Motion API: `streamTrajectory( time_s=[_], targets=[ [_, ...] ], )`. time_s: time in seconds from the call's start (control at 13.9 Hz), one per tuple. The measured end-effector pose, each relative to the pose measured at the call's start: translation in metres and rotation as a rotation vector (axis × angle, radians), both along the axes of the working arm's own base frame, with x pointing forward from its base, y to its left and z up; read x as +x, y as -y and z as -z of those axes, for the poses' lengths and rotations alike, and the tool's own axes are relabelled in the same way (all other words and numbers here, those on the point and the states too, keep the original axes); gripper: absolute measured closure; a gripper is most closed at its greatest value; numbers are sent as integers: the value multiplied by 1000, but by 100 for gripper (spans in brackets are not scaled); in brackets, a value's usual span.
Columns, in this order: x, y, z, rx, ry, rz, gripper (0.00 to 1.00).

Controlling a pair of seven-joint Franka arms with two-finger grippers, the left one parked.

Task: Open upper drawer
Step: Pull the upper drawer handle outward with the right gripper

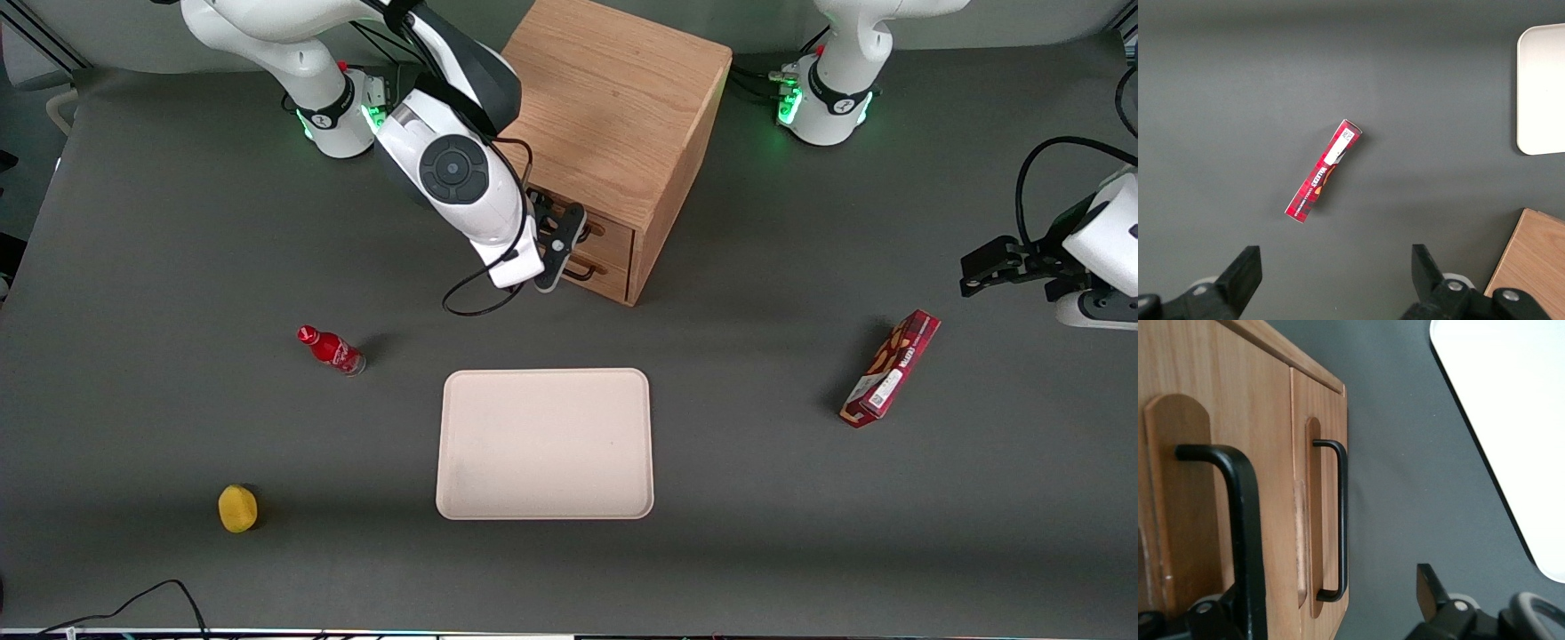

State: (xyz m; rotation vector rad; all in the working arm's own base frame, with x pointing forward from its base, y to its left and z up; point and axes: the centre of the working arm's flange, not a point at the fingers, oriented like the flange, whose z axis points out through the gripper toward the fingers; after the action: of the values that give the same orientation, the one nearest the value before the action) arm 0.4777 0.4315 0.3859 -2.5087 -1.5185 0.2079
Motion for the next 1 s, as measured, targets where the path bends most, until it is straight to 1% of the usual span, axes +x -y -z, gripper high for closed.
streamTrajectory(
  time_s=[0.22, 0.57, 1.0],
  targets=[
    [4, 3, 0, 0, 2, 8, 0],
    [38, 26, 0, -19, 49, 45, 0],
    [57, 31, 2, -18, 67, 50, 0]
  ],
)
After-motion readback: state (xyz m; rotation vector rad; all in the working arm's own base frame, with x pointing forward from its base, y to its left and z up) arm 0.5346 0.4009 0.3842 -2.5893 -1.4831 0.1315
